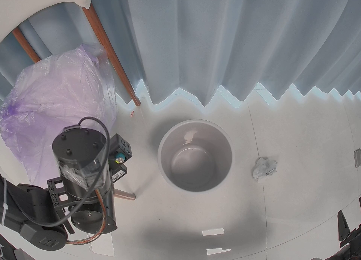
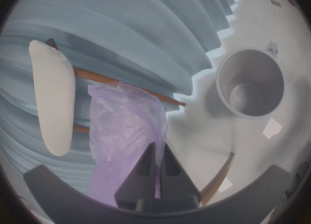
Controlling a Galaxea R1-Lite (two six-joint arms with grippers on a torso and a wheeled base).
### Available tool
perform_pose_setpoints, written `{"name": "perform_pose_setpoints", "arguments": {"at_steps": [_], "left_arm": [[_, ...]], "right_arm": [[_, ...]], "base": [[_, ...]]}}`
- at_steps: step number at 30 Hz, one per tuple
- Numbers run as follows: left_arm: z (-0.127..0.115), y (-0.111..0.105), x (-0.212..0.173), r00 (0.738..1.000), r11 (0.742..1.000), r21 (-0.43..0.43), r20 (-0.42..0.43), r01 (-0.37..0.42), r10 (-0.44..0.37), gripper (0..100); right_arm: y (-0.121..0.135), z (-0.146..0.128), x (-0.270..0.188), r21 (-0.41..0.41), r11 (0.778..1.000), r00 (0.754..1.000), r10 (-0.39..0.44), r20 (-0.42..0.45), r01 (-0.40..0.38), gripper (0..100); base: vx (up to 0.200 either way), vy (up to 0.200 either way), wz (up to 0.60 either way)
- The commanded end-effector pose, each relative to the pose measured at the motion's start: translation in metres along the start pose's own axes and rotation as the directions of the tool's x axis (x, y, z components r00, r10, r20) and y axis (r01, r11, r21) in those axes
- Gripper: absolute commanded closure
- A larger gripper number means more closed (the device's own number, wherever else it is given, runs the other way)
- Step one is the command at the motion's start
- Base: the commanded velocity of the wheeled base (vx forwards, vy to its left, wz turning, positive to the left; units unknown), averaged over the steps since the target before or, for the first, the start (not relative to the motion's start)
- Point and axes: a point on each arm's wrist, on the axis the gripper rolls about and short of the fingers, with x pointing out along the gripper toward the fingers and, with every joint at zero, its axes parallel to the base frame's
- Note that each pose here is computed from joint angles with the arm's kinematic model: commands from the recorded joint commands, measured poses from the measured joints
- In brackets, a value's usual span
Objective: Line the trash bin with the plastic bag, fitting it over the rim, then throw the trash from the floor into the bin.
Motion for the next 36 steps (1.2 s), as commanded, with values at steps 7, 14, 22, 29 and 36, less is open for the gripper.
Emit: {"name": "perform_pose_setpoints", "arguments": {"at_steps": [7, 14, 22, 29, 36], "left_arm": [[-0.033, 0.024, -0.020, 0.990, 0.994, -0.058, 0.107, 0.096, -0.090, 100], [-0.051, 0.040, -0.030, 0.969, 0.977, -0.118, 0.198, 0.176, -0.150, 100], [-0.045, 0.057, -0.028, 0.894, 0.934, -0.096, 0.339, 0.343, -0.293, 100], [-0.063, 0.070, -0.026, 0.839, 0.883, -0.028, 0.325, 0.469, -0.436, 100], [-0.060, 0.094, -0.030, 0.734, 0.776, -0.087, 0.403, 0.625, -0.546, 100]], "right_arm": [[0.000, -0.005, 0.000, 0.000, 1.000, 1.000, -0.001, 0.000, 0.001, 0], [0.000, -0.005, 0.000, 0.000, 1.000, 1.000, -0.001, 0.000, 0.001, 0], [0.000, -0.005, 0.000, 0.000, 1.000, 1.000, -0.001, 0.000, 0.001, 0], [0.000, -0.005, 0.000, 0.000, 1.000, 1.000, 0.000, 0.000, 0.000, 0], [0.000, -0.005, 0.000, 0.000, 1.000, 1.000, -0.001, 0.000, 0.001, 0]], "base": [[0.000, 0.000, 0.00], [0.000, 0.000, 0.00], [0.000, 0.000, 0.00], [0.000, 0.000, 0.00], [0.000, 0.000, 0.00]]}}
